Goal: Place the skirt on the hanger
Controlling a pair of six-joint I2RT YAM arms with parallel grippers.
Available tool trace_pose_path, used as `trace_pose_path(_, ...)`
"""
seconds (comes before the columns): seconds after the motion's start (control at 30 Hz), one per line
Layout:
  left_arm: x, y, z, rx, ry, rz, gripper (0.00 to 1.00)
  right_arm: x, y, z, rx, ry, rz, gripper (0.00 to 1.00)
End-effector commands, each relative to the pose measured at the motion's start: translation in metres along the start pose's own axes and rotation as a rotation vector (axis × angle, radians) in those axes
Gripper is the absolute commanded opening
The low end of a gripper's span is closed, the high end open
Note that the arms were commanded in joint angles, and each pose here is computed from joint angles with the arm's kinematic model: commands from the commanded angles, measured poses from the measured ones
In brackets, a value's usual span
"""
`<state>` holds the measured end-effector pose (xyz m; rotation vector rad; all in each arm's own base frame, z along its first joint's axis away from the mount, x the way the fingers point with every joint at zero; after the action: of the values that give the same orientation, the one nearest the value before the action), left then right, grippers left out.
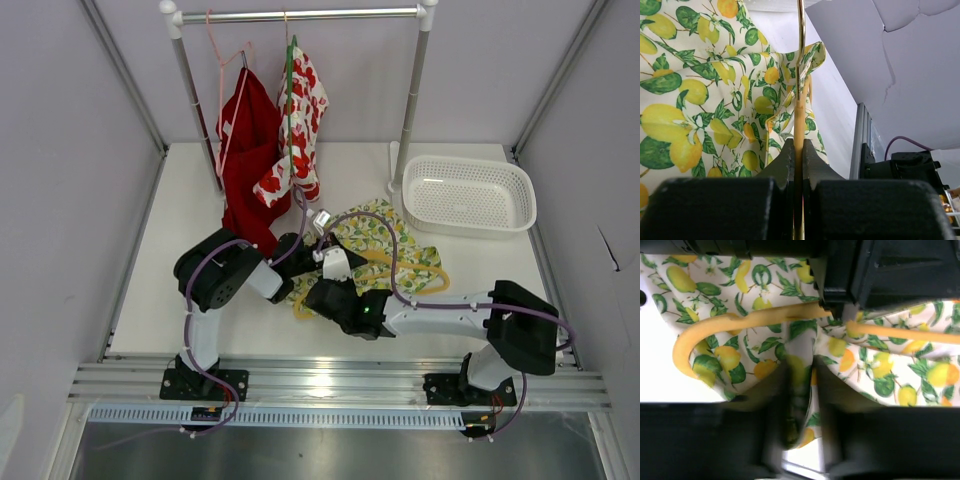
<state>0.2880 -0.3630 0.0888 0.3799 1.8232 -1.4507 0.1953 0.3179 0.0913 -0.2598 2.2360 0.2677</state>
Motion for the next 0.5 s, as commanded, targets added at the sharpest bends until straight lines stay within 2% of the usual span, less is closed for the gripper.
trace_pose_path(0.0, -0.062, -0.033, 0.004, 0.127, -0.247, 0.214, 0.0, -0.021, 0.002, -0.022, 0.037, -0.103, 0.062, 0.2)
trace_pose_path(0.1, -0.068, -0.029, 0.005, 0.097, -0.276, 0.225, 0.0, -0.011, 0.0, -0.037, 0.049, -0.111, 0.079, 0.14)
trace_pose_path(0.47, -0.086, -0.025, 0.014, 0.077, -0.331, 0.234, 0.0, 0.034, -0.006, -0.083, 0.037, -0.081, 0.127, 0.11)
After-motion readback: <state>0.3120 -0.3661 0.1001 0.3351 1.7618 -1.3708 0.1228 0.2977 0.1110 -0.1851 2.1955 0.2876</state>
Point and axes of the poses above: each gripper's point midway between its finger pads, its own z axis out along the fingers, its own y axis along the line the jaws close on, x = y × z, the point moved 1 cm from there along -z, back along the fingers, and after that the axes turned 9 degrees about z, right-handed, at the moved point
